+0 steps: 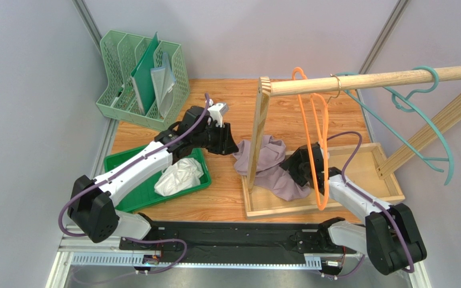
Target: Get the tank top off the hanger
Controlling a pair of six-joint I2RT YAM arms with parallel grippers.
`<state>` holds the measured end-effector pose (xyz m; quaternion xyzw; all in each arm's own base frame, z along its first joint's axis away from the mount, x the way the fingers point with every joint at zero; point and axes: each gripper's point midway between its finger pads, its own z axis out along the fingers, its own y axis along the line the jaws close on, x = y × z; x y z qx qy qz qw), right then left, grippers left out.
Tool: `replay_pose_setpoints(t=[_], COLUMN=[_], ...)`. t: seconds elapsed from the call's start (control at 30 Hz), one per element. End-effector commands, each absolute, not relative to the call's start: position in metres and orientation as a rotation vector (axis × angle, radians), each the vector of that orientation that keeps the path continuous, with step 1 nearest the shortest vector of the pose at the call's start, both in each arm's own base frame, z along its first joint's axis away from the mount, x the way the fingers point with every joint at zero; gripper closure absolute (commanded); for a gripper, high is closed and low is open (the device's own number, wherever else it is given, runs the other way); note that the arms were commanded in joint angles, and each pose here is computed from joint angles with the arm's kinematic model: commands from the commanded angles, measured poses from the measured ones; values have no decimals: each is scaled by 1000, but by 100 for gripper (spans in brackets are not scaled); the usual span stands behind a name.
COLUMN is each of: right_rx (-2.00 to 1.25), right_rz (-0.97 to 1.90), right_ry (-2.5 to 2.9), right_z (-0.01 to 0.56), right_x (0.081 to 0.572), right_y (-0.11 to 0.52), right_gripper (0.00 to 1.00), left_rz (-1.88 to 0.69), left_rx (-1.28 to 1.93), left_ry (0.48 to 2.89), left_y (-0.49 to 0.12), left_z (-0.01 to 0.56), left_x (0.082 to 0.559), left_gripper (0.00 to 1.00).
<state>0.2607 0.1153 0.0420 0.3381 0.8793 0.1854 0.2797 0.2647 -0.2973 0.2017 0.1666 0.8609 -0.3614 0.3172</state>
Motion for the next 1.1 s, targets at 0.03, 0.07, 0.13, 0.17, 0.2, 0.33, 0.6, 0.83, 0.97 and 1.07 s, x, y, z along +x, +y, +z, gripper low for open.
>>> replay_pose_setpoints(t=[0.03,0.07,0.13,0.17,0.2,0.33,0.6,0.83,0.97,1.07], right_rx=[844,834,813,803,793,632,476,444,450,450], right_rz=[784,808,859,872,885,1102,1315,1474,1473,1444], right_ry=[2229,2221,2203,2204,2204,2089,1913,1868,1921,2018], right_z=[72,75,81,83,86,132,215,249,243,217], right_x=[275,275,274,274,274,287,335,378,399,413], right_y=[150,152,157,159,161,188,225,260,275,285], right_gripper=[52,65,77,89,96,100,100,100,100,94], left_rz=[-945,-947,-947,-949,-948,-956,-1003,-1002,-1004,-1012], left_rx=[425,423,418,416,411,399,319,260,274,287], left_ry=[2221,2211,2206,2198,2197,2183,2127,2104,2116,2130], left_y=[-290,-290,-289,-289,-289,-287,-276,-260,-262,-267], left_z=[215,219,221,223,224,227,243,250,248,246], left_x=[262,262,262,262,263,262,265,273,279,286], left_gripper=[52,52,52,52,52,52,51,50,48,45])
